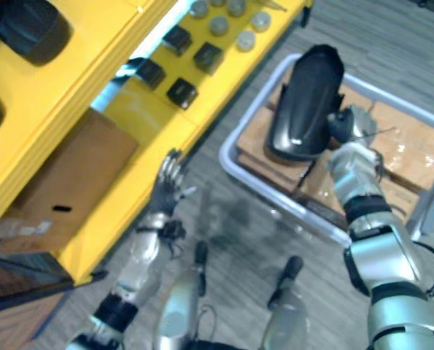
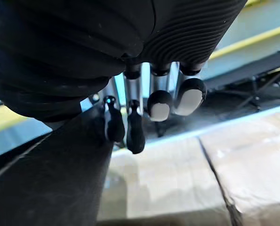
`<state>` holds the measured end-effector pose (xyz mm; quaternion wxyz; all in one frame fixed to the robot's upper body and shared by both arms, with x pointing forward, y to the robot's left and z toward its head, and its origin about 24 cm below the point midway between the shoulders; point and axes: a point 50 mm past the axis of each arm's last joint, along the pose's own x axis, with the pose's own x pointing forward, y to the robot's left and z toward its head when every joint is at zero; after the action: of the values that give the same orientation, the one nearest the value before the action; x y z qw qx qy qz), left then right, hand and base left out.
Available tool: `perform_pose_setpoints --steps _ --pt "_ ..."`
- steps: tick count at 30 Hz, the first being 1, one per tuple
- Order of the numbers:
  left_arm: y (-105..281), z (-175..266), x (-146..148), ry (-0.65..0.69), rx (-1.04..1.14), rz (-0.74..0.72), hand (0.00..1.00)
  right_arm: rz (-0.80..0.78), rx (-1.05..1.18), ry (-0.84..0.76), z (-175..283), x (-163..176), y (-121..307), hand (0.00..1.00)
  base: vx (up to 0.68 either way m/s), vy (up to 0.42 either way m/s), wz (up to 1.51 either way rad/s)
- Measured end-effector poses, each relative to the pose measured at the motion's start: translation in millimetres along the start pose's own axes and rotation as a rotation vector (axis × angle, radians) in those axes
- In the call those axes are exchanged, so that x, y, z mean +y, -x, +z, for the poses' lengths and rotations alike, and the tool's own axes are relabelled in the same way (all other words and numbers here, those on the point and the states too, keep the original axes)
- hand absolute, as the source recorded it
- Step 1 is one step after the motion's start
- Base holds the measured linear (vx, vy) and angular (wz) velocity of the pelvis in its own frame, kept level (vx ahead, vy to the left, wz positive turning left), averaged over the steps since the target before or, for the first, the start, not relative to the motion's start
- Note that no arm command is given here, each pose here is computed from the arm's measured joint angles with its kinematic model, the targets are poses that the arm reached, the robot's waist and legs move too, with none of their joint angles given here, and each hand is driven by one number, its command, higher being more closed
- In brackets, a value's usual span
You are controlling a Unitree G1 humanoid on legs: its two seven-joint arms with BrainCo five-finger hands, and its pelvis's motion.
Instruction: Walk over and take plastic housings, then place them on the shelf
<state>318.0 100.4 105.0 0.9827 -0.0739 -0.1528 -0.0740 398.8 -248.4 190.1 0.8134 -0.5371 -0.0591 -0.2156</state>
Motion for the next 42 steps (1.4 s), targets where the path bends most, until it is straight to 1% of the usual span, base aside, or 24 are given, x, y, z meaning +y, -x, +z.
perform_pose_setpoints --steps 6,9,11,15,18,21,23,25,26,28,30,32,38,42 --pt "-49.1 10.6 9.6 -0.185 0.049 0.038 0.00 0.022 -0.109 -0.006 27.5 11.7 3.6 1.00 -0.02 0.012 -0.23" --pt "-63.6 18.5 8.9 -0.211 0.051 0.053 0.00 0.013 -0.139 -0.003 37.3 8.8 1.1 1.00 0.01 0.015 -0.19" --pt "-73.6 23.5 10.7 -0.221 0.064 0.085 0.00 -0.010 -0.192 -0.013 54.5 2.4 -2.7 1.00 0.01 0.010 -0.16" --pt "-83.1 26.9 13.3 -0.226 0.102 0.114 0.00 -0.059 -0.278 -0.020 75.3 -6.3 -5.4 1.00 0.02 0.004 -0.13" --pt "-86.4 23.5 15.4 -0.163 0.181 0.130 0.00 -0.081 -0.314 -0.020 80.9 -7.5 -4.1 1.00 0.02 0.015 -0.20" --pt "-85.2 11.8 16.5 -0.005 0.318 0.118 0.00 -0.098 -0.382 -0.023 92.6 -11.0 -1.6 1.00 0.01 0.036 -0.20" --pt "-85.1 9.4 15.9 0.044 0.352 0.106 0.00 -0.106 -0.401 -0.018 95.8 -12.4 -0.8 1.00 0.01 0.029 -0.13" --pt "-84.9 7.2 12.6 0.156 0.391 0.077 0.00 -0.108 -0.440 -0.011 103.3 -12.5 1.2 1.00 0.02 0.039 -0.06" --pt "-85.0 7.1 11.3 0.185 0.398 0.067 0.00 -0.108 -0.451 -0.002 105.0 -12.3 1.6 1.00 0.03 0.047 -0.06" --pt "-87.7 10.4 5.5 0.311 0.407 0.031 0.00 -0.101 -0.479 0.010 108.7 -10.4 3.4 1.00 0.02 0.041 -0.05" --pt "-90.6 14.9 1.1 0.382 0.398 -0.005 0.00 -0.101 -0.499 0.014 110.6 -10.2 4.3 1.00 0.00 0.000 0.00" --pt "-90.9 16.0 -1.3 0.429 0.395 -0.036 0.00 -0.101 -0.515 0.021 111.8 -10.0 5.0 1.00 0.00 0.021 -0.04" --pt "-90.3 15.1 -5.0 0.454 0.394 -0.079 0.00 -0.079 -0.583 0.044 120.8 -5.9 10.5 1.00 0.00 0.012 -0.04" --pt "-90.2 14.6 -7.2 0.458 0.394 -0.083 0.00 -0.069 -0.613 0.052 125.1 -4.6 13.1 1.00 0.00 0.018 -0.05"
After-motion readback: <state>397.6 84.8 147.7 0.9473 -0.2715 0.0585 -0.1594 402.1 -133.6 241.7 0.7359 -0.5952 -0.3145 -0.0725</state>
